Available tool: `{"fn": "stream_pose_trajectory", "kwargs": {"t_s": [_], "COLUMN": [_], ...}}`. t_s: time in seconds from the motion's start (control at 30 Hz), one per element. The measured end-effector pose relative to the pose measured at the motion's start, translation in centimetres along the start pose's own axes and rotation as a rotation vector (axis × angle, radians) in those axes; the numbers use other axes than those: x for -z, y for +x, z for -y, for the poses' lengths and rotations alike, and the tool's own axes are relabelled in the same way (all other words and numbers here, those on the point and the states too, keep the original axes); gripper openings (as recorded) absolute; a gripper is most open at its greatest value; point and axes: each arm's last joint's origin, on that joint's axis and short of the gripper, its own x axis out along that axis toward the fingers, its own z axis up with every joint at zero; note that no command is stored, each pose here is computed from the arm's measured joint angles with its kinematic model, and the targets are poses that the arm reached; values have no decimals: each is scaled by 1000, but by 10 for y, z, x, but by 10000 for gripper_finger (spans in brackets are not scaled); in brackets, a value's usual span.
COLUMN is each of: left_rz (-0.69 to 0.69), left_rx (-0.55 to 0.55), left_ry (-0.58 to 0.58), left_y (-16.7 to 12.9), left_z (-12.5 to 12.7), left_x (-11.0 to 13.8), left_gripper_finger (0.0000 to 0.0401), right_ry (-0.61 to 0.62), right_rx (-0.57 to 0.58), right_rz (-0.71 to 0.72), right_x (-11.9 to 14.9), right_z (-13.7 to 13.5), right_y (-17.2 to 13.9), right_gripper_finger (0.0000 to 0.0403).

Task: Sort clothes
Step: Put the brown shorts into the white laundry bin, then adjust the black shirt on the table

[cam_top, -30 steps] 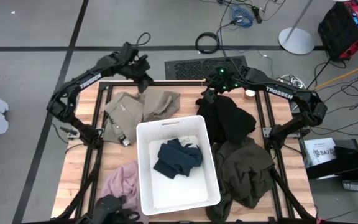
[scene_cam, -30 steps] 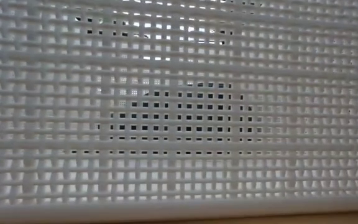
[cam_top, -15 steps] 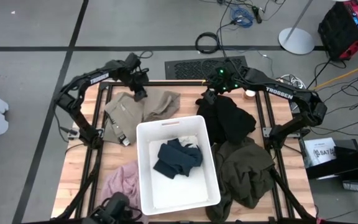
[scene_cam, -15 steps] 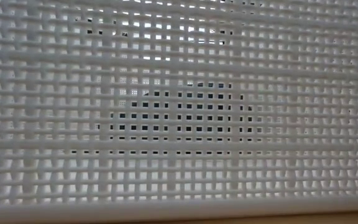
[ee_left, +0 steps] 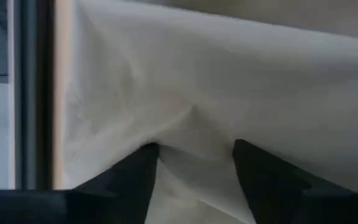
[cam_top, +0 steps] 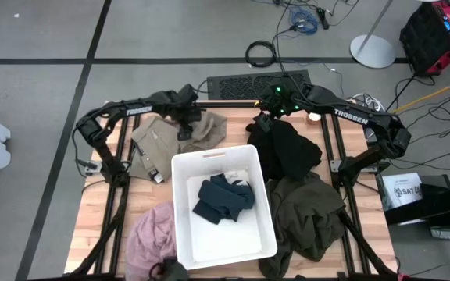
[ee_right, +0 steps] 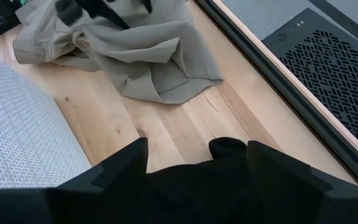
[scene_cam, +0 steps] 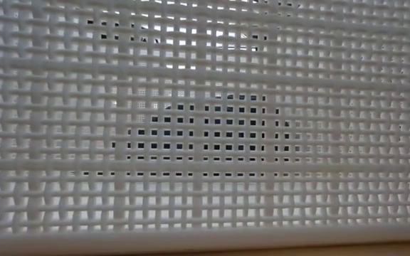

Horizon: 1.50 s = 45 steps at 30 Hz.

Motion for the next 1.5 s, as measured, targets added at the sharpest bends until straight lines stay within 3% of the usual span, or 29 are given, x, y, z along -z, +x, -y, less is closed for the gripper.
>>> {"fn": "stream_pose_trajectory", "kwargs": {"t_s": [0.17,0.33,0.43,0.57,0.63,0.83,1.1,1.23,1.37,1.5], "left_rz": [2,-59,-77,-75,-75,-115,80,249,326,376], "left_rx": [-28,-7,7,6,4,-144,-445,-443,-454,-433], "left_ry": [-87,-120,-123,-122,-122,-118,-296,-349,-457,-501], "left_y": [2,-3,-6,-6,-6,-43,-155,-190,-205,-204], "left_z": [1,3,4,3,3,6,31,45,51,44], "left_x": [-2,1,1,1,0,6,29,42,50,50], "left_gripper_finger": [252,226,169,36,14,4,2,2,1,1], "right_ry": [0,0,0,0,1,3,-6,-18,37,62], "right_rx": [-1,-1,-1,-1,-1,-1,0,-1,-1,17], "right_rz": [-1,-3,-2,1,2,0,1,11,21,-76], "right_x": [0,0,0,0,0,0,0,-1,-3,5], "right_z": [0,0,0,0,0,0,0,0,0,3], "right_y": [0,0,0,0,0,0,0,0,3,17], "right_gripper_finger": [263,263,263,263,263,263,263,263,256,185]}}
